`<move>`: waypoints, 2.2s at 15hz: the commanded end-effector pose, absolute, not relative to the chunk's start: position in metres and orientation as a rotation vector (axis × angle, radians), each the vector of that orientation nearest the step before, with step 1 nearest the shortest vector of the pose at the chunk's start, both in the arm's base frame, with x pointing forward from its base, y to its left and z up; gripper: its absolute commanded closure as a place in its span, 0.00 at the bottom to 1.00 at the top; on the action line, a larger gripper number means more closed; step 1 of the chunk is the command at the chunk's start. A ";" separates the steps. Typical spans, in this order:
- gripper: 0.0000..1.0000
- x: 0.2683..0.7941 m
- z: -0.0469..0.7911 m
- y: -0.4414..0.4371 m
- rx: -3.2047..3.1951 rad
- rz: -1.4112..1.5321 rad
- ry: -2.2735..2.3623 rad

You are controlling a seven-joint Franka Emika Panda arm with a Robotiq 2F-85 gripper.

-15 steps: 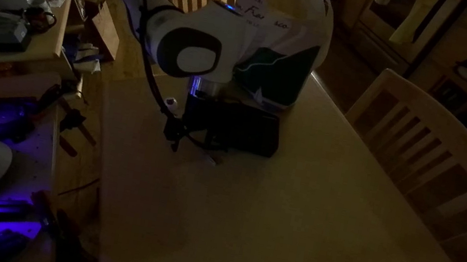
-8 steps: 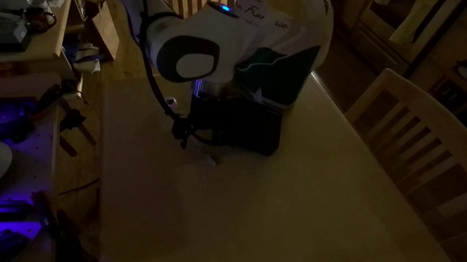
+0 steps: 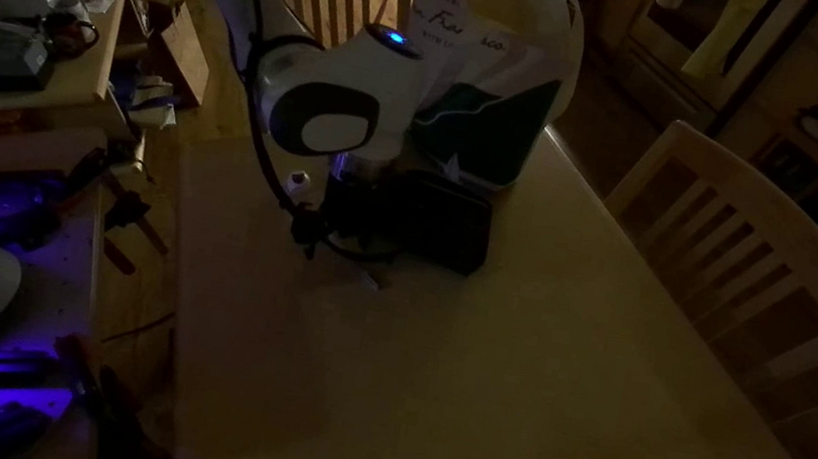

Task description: Put the toothbrush inside the dark blue toiletry bag, pick up the white object from the table and put it inside the white and blue bag

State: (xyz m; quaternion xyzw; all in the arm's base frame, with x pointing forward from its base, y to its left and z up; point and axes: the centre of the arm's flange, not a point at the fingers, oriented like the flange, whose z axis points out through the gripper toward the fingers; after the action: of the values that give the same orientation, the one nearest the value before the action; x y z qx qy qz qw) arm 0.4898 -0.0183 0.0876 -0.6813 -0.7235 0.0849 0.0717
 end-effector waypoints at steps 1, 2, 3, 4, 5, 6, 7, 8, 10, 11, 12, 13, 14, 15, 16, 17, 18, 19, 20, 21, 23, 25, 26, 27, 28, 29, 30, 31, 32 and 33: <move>0.30 0.488 0.086 -0.019 -1.996 0.263 -2.143; 0.37 0.489 0.087 -0.019 -1.992 0.265 -2.143; 0.44 0.489 0.088 -0.019 -1.990 0.271 -2.141; 0.52 0.489 0.089 -0.019 -1.988 0.273 -2.141; 0.58 0.490 0.089 -0.019 -1.986 0.279 -2.139; 0.66 0.490 0.090 -0.019 -1.981 0.290 -2.139; 0.71 0.490 0.090 -0.019 -1.973 0.303 -2.137; 0.79 0.490 0.092 -0.019 -1.973 0.313 -2.133; 0.90 0.490 0.095 -0.020 -1.974 0.331 -2.129; 0.97 0.491 0.097 -0.020 -1.973 0.338 -2.126; 0.99 0.492 0.101 -0.021 -1.979 0.355 -2.124; 1.00 0.492 0.106 -0.021 -1.982 0.383 -2.119; 1.00 0.491 0.110 -0.022 -1.983 0.413 -2.117; 0.97 0.490 0.116 -0.024 -1.990 0.440 -2.112; 0.97 0.490 0.124 -0.026 -1.992 0.480 -2.108; 0.97 0.491 0.131 -0.028 -1.995 0.518 -2.105; 0.97 0.491 0.139 -0.030 -1.997 0.556 -2.103; 0.97 0.492 0.147 -0.033 -1.995 0.583 -2.112; 0.97 0.494 0.156 -0.035 -1.996 0.614 -2.121; 0.97 0.496 0.163 -0.036 -2.000 0.640 -2.135; 0.97 0.503 0.180 -0.038 -1.995 0.679 -2.204; 0.97 0.515 0.194 -0.038 -1.973 0.684 -2.324; 0.97 0.522 0.203 -0.036 -1.945 0.673 -2.403; 0.97 0.530 0.211 -0.034 -1.922 0.672 -2.468; 0.97 0.537 0.220 -0.030 -1.900 0.675 -2.532; 0.97 0.546 0.229 -0.026 -1.872 0.675 -2.602; 0.97 0.554 0.236 -0.023 -1.852 0.675 -2.656; 0.97 0.564 0.243 -0.020 -1.822 0.670 -2.709; 0.97 0.571 0.249 -0.017 -1.799 0.663 -2.753; 0.97 0.578 0.254 -0.014 -1.766 0.639 -2.798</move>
State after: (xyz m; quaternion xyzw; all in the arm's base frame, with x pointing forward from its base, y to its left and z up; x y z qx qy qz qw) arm 0.5608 -0.0182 0.2380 -0.5605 -0.7980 0.2046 -0.0845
